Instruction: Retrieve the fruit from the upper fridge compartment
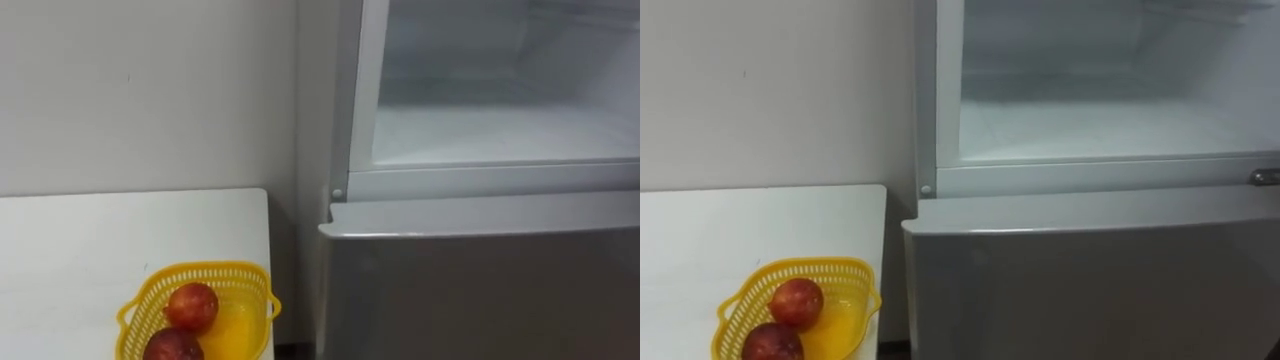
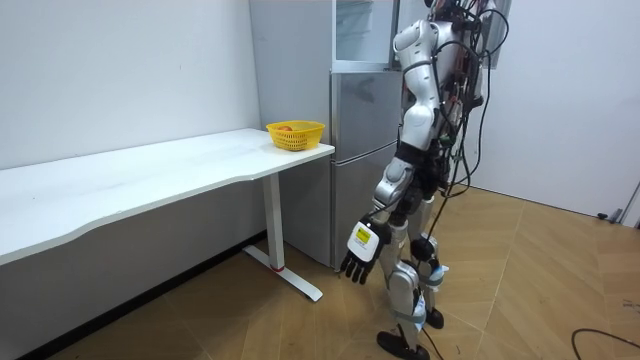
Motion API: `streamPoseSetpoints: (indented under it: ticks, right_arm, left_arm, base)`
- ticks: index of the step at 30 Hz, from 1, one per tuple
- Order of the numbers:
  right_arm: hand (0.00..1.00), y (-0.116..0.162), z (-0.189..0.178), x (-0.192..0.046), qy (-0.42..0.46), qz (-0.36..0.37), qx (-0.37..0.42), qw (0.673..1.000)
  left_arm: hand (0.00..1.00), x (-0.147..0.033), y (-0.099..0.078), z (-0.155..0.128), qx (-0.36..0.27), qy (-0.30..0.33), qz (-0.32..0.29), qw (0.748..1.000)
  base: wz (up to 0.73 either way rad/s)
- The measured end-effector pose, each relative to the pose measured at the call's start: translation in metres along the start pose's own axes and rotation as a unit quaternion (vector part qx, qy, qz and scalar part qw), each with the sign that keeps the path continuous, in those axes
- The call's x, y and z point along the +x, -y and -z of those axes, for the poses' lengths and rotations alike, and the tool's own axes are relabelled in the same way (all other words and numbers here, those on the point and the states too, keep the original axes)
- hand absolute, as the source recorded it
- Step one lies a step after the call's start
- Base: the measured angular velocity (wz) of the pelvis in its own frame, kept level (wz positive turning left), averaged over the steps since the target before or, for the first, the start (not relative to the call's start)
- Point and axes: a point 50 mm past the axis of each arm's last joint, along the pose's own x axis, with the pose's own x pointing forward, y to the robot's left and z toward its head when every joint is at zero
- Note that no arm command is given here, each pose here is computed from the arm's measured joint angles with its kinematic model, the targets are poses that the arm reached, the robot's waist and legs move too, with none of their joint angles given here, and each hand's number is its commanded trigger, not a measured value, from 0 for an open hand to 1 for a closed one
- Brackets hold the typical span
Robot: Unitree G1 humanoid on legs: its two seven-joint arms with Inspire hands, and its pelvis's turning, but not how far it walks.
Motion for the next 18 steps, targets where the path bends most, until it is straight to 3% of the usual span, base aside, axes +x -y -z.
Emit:
streamPoseSetpoints:
  ticks: [6,11,18]
  right_arm:
    - [0.00,-0.020,-0.002,0.000,0.008,-0.037,0.039,0.999]
    - [0.00,-0.050,-0.012,-0.011,0.021,-0.114,0.070,0.991]
    - [0.00,-0.061,-0.017,-0.017,0.032,-0.157,0.076,0.984]
  left_arm:
    - [0.00,-0.001,0.002,0.007,-0.002,-0.013,0.004,1.000]
    - [0.00,-0.001,0.005,0.012,-0.004,-0.023,0.008,1.000]
    - [0.00,-0.001,0.011,0.012,-0.010,-0.023,0.013,1.000]
  base:
    - [0.00]
    - [0.04]
    - [0.03]
